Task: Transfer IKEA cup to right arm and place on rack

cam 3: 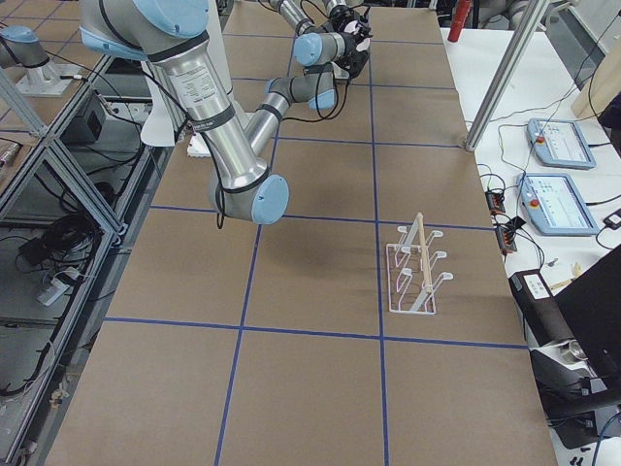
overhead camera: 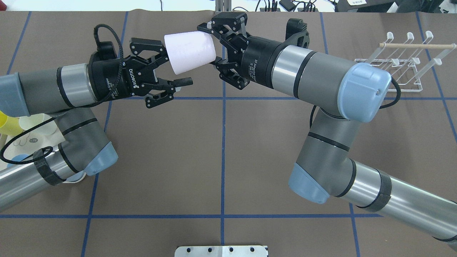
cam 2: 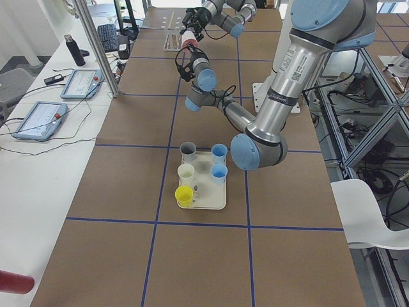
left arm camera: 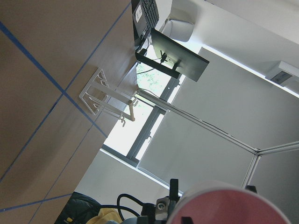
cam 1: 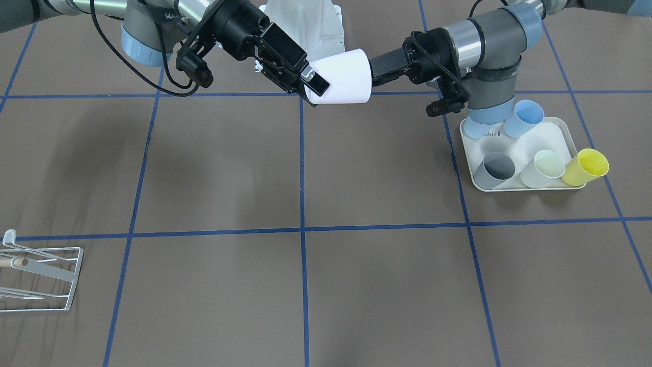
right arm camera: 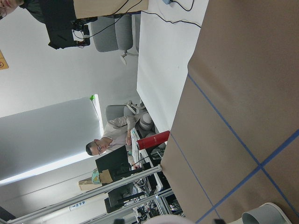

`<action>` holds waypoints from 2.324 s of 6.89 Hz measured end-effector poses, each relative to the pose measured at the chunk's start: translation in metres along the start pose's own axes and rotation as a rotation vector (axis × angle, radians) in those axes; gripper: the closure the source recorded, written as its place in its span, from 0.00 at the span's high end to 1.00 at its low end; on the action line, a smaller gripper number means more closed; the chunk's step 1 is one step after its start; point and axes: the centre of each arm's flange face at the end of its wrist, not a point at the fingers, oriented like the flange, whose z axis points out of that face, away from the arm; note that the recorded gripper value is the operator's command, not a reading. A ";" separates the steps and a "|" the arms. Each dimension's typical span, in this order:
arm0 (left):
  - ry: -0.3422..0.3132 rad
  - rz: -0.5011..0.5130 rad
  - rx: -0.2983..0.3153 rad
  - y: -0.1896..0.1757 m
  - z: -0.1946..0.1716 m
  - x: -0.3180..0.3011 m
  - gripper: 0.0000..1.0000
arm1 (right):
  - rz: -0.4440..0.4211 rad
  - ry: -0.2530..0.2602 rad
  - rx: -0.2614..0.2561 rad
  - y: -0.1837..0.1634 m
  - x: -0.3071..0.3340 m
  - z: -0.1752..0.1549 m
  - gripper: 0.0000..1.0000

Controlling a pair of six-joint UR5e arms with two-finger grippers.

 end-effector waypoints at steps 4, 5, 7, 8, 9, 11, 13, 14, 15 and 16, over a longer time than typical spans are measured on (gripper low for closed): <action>-0.017 0.041 0.027 -0.011 -0.006 -0.005 1.00 | -0.011 -0.002 0.013 -0.009 -0.002 -0.007 0.00; -0.020 0.048 0.032 -0.013 -0.009 -0.005 1.00 | -0.027 0.002 0.036 -0.024 -0.001 -0.014 0.00; -0.034 0.076 0.049 -0.020 -0.017 -0.010 1.00 | -0.146 0.037 0.100 -0.066 0.009 -0.034 0.00; -0.038 0.092 0.054 -0.022 -0.019 -0.012 1.00 | -0.254 0.074 0.132 -0.095 0.013 -0.048 0.00; -0.041 0.102 0.058 -0.023 -0.020 -0.013 1.00 | -0.388 0.125 0.176 -0.134 0.011 -0.066 0.00; -0.049 0.113 0.071 -0.029 -0.020 -0.018 1.00 | -0.656 0.315 0.320 -0.214 -0.015 -0.099 0.00; -0.059 0.109 0.082 -0.032 -0.019 -0.022 1.00 | -0.898 0.534 0.411 -0.278 -0.012 -0.141 0.00; -0.060 0.108 0.086 -0.032 -0.018 -0.023 1.00 | -0.972 0.615 0.442 -0.305 0.001 -0.168 0.00; -0.062 0.107 0.088 -0.033 -0.018 -0.023 1.00 | -1.040 0.690 0.471 -0.325 0.017 -0.194 0.00; -0.062 0.107 0.089 -0.033 -0.018 -0.023 1.00 | -1.105 0.759 0.488 -0.339 0.035 -0.216 0.00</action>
